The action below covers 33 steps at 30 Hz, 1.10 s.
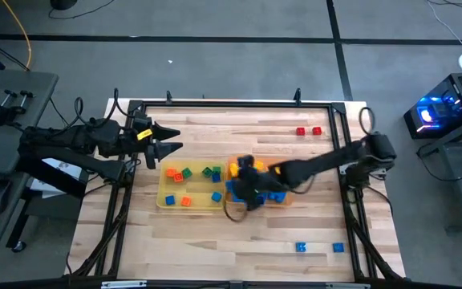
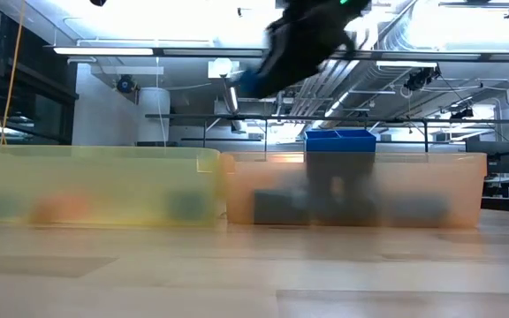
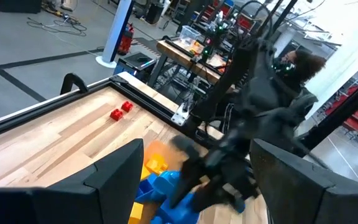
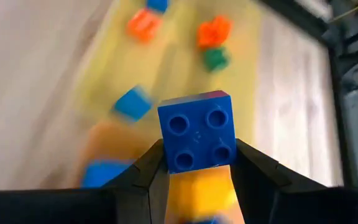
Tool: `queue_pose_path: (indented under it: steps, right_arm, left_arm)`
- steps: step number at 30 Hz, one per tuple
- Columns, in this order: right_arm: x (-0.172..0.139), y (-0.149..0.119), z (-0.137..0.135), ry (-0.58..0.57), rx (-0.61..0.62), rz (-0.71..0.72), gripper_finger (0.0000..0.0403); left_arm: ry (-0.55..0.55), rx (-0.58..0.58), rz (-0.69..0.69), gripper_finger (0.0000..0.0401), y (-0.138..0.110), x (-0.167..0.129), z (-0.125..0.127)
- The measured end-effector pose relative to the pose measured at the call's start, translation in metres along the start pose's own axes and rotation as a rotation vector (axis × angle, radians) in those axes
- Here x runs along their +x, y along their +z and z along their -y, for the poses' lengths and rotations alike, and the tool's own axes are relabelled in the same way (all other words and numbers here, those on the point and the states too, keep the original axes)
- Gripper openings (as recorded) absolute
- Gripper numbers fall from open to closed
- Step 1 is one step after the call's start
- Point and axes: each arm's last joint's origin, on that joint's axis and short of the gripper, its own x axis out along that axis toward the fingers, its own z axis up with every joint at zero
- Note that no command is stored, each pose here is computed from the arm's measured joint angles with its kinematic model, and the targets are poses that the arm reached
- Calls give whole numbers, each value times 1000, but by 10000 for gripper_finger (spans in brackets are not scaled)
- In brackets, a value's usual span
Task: Sort blocks by size
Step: Put the small blue game piece into the yellow bin
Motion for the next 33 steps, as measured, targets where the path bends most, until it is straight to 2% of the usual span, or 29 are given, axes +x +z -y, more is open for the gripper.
queue_pose_path:
  steps: [4,8,12,15,19,25,28,33]
  right_arm:
    - [35,6,18,5,39,85,135]
    - [62,15,21,35,71,106,145]
    - [74,30,24,-12,79,113,229]
    - [72,37,28,-15,71,82,291]
    - [58,47,40,21,91,9,330]
    - [18,50,51,197,114,-259,335]
    - [-13,44,45,290,165,-394,335]
    - [-84,35,8,306,247,-483,335]
  left_arm:
    - [-6,-12,16,280,2,0,1]
    - [-10,-18,26,280,2,0,1]
    - [-10,-21,25,280,2,0,1]
    - [-10,-21,25,280,2,0,1]
    - [-9,-20,24,280,2,0,1]
    - [-6,9,21,280,2,0,1]
    - [1,16,9,280,1,0,0]
    - [24,35,-33,280,-3,0,-2]
